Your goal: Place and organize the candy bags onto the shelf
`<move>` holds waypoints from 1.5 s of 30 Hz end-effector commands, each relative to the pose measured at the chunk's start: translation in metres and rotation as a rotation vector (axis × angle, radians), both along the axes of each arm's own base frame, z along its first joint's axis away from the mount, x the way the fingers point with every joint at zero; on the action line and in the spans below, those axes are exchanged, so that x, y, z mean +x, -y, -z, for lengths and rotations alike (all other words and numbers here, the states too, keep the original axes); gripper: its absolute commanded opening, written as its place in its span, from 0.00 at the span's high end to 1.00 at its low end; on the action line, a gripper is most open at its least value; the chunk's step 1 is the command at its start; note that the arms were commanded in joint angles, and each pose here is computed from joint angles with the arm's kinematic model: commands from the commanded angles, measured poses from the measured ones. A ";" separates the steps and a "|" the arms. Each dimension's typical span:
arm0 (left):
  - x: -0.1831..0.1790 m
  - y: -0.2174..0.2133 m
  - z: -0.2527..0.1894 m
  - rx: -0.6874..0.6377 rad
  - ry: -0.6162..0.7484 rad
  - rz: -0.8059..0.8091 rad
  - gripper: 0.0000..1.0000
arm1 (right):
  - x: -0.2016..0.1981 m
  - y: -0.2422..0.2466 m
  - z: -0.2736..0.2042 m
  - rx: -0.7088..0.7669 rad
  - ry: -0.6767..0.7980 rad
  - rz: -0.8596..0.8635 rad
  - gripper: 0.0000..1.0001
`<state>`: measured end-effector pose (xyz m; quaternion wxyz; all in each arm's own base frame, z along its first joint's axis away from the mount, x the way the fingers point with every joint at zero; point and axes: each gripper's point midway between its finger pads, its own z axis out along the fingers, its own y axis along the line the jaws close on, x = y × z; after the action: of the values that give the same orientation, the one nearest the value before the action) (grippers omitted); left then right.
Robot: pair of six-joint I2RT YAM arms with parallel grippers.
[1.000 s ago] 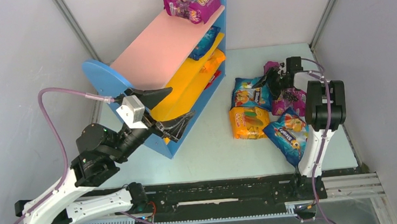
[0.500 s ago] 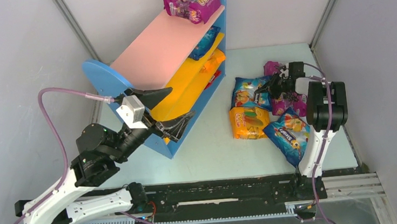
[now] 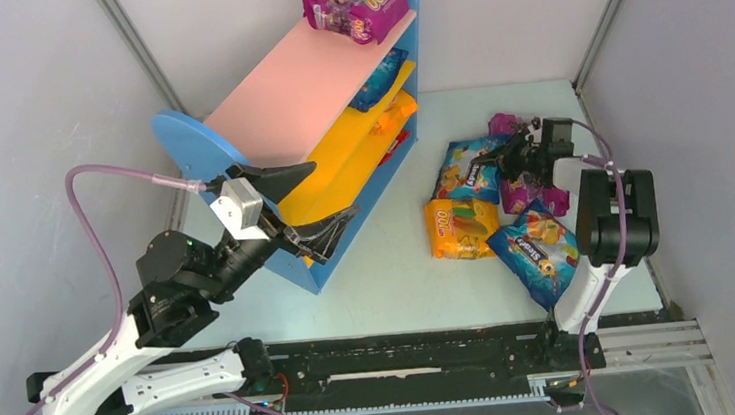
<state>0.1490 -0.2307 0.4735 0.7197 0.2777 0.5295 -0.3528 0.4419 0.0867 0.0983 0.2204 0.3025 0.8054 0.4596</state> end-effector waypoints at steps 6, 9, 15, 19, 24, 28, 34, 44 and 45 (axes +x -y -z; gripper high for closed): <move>-0.001 -0.006 -0.008 -0.029 0.032 -0.015 0.00 | -0.019 -0.015 -0.123 0.101 0.262 -0.035 1.00; -0.001 -0.008 -0.009 -0.034 0.034 -0.016 0.00 | -0.035 -0.027 -0.150 0.143 0.302 -0.063 1.00; -0.002 -0.007 -0.009 -0.037 0.032 -0.011 0.00 | -0.067 -0.056 -0.198 0.182 0.367 -0.107 1.00; -0.004 -0.012 -0.012 -0.052 0.032 -0.013 0.00 | -0.095 -0.084 -0.241 0.250 0.430 -0.157 1.00; -0.008 -0.015 -0.018 -0.073 0.033 0.001 0.00 | -0.131 -0.115 -0.291 0.403 0.454 -0.223 1.00; -0.014 -0.019 -0.023 -0.097 0.033 0.022 0.00 | -0.149 -0.138 -0.315 0.505 0.450 -0.251 1.00; -0.019 -0.024 -0.029 -0.128 0.031 0.039 0.00 | -0.158 -0.172 -0.338 0.673 0.398 -0.256 1.00; -0.024 -0.029 -0.034 -0.151 0.033 0.053 0.00 | -0.143 -0.218 -0.346 0.919 0.315 -0.242 1.00; -0.024 -0.030 -0.034 -0.153 0.034 0.053 0.00 | -0.141 -0.221 -0.345 0.926 0.309 -0.236 1.00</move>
<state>0.1319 -0.2063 0.4935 0.7334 0.2539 0.4990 -0.3856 0.3079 0.3177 0.3660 0.0972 0.2311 0.6128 0.7494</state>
